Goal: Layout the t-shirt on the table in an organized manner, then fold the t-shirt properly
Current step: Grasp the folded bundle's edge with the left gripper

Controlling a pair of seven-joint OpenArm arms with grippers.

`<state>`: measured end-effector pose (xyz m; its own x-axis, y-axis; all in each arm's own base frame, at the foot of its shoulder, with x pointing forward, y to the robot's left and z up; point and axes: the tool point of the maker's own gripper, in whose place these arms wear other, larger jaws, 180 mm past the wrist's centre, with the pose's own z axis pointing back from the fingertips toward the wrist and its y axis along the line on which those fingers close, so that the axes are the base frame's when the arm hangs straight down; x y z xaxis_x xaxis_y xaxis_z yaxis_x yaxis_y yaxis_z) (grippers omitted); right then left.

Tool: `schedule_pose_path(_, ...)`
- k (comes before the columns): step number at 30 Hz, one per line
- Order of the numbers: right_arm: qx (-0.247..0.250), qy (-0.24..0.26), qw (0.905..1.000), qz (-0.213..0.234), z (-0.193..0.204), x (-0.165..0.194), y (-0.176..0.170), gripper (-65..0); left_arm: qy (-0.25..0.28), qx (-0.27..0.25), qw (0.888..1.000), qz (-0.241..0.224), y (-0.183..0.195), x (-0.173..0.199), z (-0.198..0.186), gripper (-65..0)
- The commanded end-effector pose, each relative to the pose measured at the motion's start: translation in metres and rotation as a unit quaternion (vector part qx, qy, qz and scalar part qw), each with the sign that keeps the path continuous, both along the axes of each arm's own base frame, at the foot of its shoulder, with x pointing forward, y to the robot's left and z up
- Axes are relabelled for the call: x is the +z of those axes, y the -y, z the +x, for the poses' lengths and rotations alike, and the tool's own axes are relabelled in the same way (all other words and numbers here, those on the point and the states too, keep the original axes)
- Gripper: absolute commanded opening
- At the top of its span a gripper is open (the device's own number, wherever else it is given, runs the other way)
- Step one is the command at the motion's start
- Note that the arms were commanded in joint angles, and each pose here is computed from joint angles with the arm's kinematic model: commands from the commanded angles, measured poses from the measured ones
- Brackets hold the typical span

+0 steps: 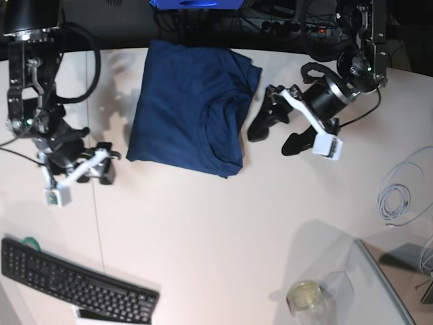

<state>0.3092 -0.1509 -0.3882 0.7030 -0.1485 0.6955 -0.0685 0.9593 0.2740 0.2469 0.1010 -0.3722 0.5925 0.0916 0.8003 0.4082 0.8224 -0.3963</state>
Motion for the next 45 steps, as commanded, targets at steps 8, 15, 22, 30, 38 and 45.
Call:
schedule_pose_path(8, -0.027, 0.018, 0.9994, -0.015, -0.019, 0.003, 0.061, -32.7, -0.054, -0.085, 0.995, -0.025, 0.06, -0.042, 0.006, 0.0)
schedule_pose_path(15, -0.064, 0.005, 0.9977, -0.022, -0.034, -0.003, 0.088, -32.7, -0.096, -0.073, 0.992, -0.026, 0.057, -0.071, 0.01, -11.7)
schedule_pose_path(22, -0.066, 0.001, 0.9976, -0.021, -0.037, -0.006, 0.09, -32.7, -0.118, -0.067, 0.99, -0.031, 0.06, -0.086, 0.012, -29.9)
schedule_pose_path(30, -0.089, 0.008, 0.9956, -0.026, -0.037, -0.001, 0.107, -32.7, -0.104, -0.067, 0.992, -0.019, 0.052, -0.079, 0.034, -65.0)
schedule_pose_path(38, -0.138, 0.018, 0.9897, -0.036, -0.043, 0.008, 0.142, -32.7, -0.103, -0.228, 0.961, 0.114, 0.06, -0.077, 0.039, -65.0)
schedule_pose_path(45, -0.159, 0.016, 0.9864, -0.037, -0.051, 0.009, 0.154, -32.7, -0.093, -0.399, 0.867, 0.284, 0.044, -0.103, 0.011, -65.0)
